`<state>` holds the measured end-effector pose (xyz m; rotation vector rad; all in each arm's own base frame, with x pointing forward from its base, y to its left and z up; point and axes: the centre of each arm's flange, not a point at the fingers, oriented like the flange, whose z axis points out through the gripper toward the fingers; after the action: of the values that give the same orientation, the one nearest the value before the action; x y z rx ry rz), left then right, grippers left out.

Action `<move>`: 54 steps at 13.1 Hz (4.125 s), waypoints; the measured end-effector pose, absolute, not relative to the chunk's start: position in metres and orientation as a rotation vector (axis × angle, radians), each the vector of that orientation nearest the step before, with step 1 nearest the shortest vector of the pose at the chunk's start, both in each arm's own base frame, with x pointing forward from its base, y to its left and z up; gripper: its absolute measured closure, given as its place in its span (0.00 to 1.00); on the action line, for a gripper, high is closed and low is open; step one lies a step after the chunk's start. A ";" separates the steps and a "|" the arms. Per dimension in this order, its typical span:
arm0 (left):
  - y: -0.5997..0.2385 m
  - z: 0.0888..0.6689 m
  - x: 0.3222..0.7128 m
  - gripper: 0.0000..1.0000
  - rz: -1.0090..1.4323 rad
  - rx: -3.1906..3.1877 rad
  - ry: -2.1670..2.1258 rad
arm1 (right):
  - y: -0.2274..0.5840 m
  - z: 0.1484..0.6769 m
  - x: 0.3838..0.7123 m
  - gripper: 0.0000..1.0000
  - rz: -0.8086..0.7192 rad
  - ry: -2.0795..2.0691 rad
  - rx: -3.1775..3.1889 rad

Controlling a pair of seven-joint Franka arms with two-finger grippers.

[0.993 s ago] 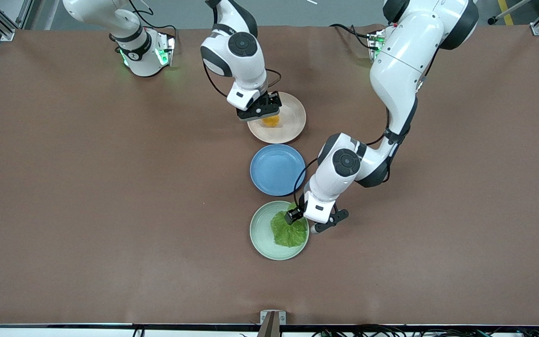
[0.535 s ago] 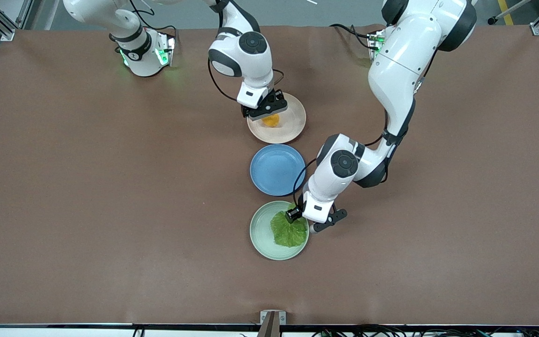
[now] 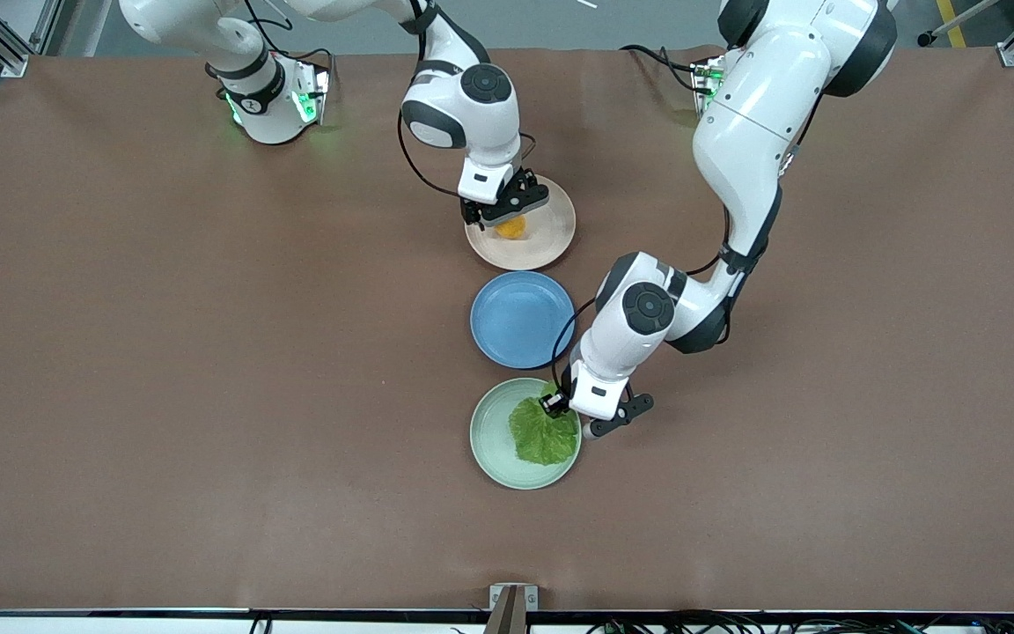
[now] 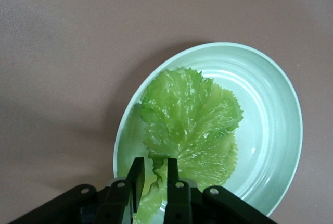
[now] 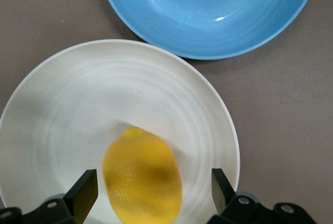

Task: Pick lemon and lettuce from plates
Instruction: 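Close the right gripper on the lemon while the left gripper grips the lettuce, then lift the lemon with the right gripper while the left gripper carries the lettuce, then release the lemon with the right gripper while the left gripper releases the lettuce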

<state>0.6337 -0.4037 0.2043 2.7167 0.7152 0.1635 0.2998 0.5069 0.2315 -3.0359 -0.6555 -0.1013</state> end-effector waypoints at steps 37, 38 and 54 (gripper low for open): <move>-0.111 0.239 0.525 0.97 0.094 3.012 0.241 | 0.001 0.256 0.579 0.33 0.161 0.214 -3.047; -0.102 0.230 0.518 0.97 0.089 3.018 0.221 | 0.003 0.244 0.579 0.33 0.169 0.208 -3.041; -0.061 0.430 0.538 0.00 -0.144 3.074 0.077 | 0.018 0.235 0.599 0.00 0.254 0.163 -3.020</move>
<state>0.5384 -0.0612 0.4300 3.0738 0.0765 -0.1438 0.5992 0.0183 0.2347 -3.0196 0.1634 0.2543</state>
